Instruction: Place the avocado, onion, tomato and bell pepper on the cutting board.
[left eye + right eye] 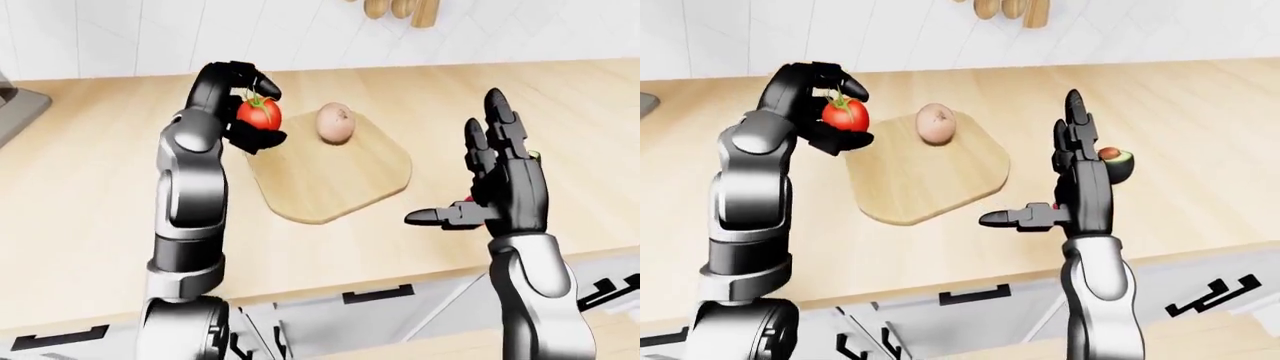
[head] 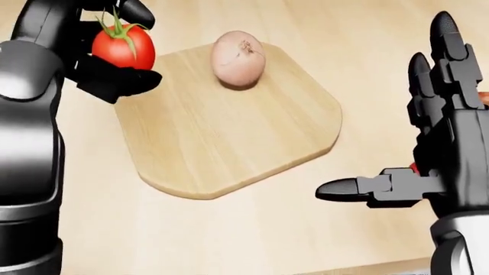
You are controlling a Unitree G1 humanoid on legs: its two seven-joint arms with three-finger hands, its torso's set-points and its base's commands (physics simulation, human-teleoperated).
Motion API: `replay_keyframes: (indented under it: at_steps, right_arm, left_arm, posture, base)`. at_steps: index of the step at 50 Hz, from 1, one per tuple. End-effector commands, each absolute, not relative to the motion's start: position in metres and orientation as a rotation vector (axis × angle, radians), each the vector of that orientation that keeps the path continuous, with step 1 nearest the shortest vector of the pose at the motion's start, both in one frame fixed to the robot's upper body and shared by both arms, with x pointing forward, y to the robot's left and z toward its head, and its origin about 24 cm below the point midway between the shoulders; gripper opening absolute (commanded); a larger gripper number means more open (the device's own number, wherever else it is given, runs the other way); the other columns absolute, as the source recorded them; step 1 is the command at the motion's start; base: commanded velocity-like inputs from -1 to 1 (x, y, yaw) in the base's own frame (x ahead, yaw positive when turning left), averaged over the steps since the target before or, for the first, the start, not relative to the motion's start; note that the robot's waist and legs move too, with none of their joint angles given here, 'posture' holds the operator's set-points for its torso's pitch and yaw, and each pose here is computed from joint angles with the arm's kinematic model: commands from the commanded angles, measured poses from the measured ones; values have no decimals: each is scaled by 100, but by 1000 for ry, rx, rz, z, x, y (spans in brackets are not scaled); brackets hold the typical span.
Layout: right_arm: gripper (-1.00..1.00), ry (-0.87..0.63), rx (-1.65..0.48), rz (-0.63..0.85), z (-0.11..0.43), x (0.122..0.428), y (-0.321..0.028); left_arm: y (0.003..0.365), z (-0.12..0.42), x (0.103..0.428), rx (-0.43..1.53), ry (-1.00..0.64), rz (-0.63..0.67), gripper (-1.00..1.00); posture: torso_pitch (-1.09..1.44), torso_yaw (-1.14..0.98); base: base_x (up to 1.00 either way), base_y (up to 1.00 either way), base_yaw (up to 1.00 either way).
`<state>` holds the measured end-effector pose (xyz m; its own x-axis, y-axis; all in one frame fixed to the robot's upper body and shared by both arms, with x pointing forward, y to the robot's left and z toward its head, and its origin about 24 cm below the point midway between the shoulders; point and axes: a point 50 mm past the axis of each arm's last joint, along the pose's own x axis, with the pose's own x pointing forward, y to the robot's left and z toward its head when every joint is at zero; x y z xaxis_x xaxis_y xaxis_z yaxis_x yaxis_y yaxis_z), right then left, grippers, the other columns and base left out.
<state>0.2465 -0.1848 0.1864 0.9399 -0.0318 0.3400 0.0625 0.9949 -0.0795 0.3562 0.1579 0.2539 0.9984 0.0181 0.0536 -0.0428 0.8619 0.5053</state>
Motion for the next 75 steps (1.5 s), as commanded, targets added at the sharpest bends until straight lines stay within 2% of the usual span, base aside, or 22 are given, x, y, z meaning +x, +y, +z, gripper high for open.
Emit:
replay_keyframes:
  at_steps: [1,13,26,34,37,41,47,56,59,61,64,65,67,68,71,75]
  right_arm:
    - [100,-432,-101,-46,202,242,-184]
    - [100,-432,-102,-53,202,239,-186]
    - [100,-429,-103,-58,201,237,-187]
    - [100,-429,-104,-60,201,237,-187]
    - [100,-429,-104,-60,201,237,-187]
    - [100,-432,-105,-59,203,237,-187]
    - [100,-434,-107,-55,205,238,-186]
    - [100,-433,-107,-57,204,237,-187]
    - [100,-433,-107,-58,204,237,-187]
    - [100,-432,-107,-59,204,237,-187]
    - [100,-430,-107,-61,203,236,-188]
    - [100,-430,-107,-60,203,236,-188]
    - [100,-428,-107,-60,202,236,-187]
    - [100,-427,-108,-60,202,237,-187]
    - [100,-426,-108,-61,201,238,-187]
    - [100,-425,-109,-61,201,238,-187]
  left_arm:
    - [152,279,356,531,-181,48,-73]
    - [142,273,392,510,-176,12,-75]
    - [132,256,403,489,-156,-15,-73]
    - [124,249,406,482,-149,-44,-64]
    - [123,247,405,482,-140,-52,-50]
    - [122,241,404,483,-129,-56,-45]
    - [120,236,404,476,-118,-64,-16]
    - [123,230,403,474,-104,-60,5]
    - [124,228,402,475,-100,-59,29]
    - [123,227,402,477,-99,-60,30]
    - [123,225,402,474,-95,-61,46]
    - [123,224,402,476,-94,-60,61]
    - [124,224,401,475,-93,-60,66]
    - [124,223,401,476,-91,-60,76]
    - [124,221,401,474,-88,-62,74]
    - [125,220,400,475,-85,-62,82]
  posture:
    - [0,0]
    - [0,0]
    - [0,0]
    - [0,0]
    - [0,0]
    - [0,0]
    - [0,0]
    - [0,0]
    - [0,0]
    - [0,0]
    - [0,0]
    - [0,0]
    - [0,0]
    - [0,0]
    - [0,0]
    - [0,0]
  base:
    - [0,0,0]
    - [0,0,0]
    - [0,0,0]
    - [0,0,0]
    - [0,0,0]
    - [0,0,0]
    - [0,0,0]
    - [0,0,0]
    - [0,0,0]
    - [0,0,0]
    - [0,0,0]
    - [0,0,0]
    - [0,0,0]
    - [0,0,0]
    - [0,0,0]
    - [0,0,0]
